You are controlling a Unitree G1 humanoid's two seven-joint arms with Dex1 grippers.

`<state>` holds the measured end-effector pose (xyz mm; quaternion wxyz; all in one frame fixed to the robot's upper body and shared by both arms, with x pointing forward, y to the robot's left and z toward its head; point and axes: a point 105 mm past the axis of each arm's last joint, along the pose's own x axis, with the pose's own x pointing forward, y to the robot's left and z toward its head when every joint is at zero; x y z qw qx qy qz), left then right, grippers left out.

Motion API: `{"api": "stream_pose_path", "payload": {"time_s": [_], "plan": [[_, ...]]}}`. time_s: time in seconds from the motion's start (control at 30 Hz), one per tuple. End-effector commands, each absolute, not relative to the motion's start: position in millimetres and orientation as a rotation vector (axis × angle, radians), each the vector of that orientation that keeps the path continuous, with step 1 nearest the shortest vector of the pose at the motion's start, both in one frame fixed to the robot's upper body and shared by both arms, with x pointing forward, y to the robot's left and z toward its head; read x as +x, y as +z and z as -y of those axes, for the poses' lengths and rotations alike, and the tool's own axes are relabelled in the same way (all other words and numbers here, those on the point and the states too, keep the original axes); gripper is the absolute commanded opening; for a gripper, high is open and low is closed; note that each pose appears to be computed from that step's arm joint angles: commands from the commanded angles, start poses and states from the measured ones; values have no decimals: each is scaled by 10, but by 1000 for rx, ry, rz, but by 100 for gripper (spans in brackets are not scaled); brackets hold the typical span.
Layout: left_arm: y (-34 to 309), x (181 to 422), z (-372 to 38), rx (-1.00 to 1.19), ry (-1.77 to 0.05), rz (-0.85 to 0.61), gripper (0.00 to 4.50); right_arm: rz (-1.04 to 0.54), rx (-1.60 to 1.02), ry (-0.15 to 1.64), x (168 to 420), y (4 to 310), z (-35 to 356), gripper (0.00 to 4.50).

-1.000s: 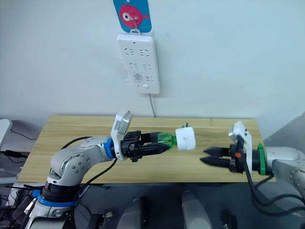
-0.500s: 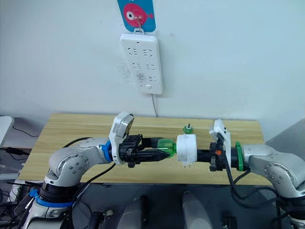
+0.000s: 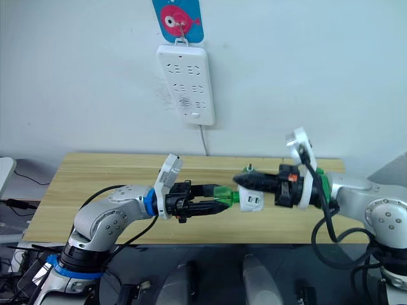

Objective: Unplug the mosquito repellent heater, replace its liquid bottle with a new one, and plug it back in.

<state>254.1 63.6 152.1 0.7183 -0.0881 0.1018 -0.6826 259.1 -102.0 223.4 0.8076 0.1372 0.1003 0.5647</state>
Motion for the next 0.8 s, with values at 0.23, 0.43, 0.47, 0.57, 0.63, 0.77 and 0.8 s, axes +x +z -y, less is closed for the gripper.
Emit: {"api": "stream_pose_path", "payload": {"time_s": [0.23,0.43,0.47,0.57,0.63,0.77,0.8], "plan": [[1670,2359,-587,-217,-1611,-197,228,-288,153,1015,2827,1776,1149,0],[1686,2423,-598,-202,-1574,-165,228,-313,106,1093,2656,1686,1101,0],[1696,2456,-598,-204,-1558,-149,228,-312,106,1099,2643,1690,1096,0],[1710,2518,-589,-190,-1530,-114,228,-304,93,1109,2617,1704,1082,0],[1708,2523,-580,-184,-1530,-106,228,-297,89,1130,2574,1736,1054,0],[1736,2532,-567,-211,-1523,-87,228,-298,56,1152,2506,1744,1049,0],[1747,2537,-564,-215,-1519,-79,228,-298,46,1143,2510,1739,1065,0]]}}
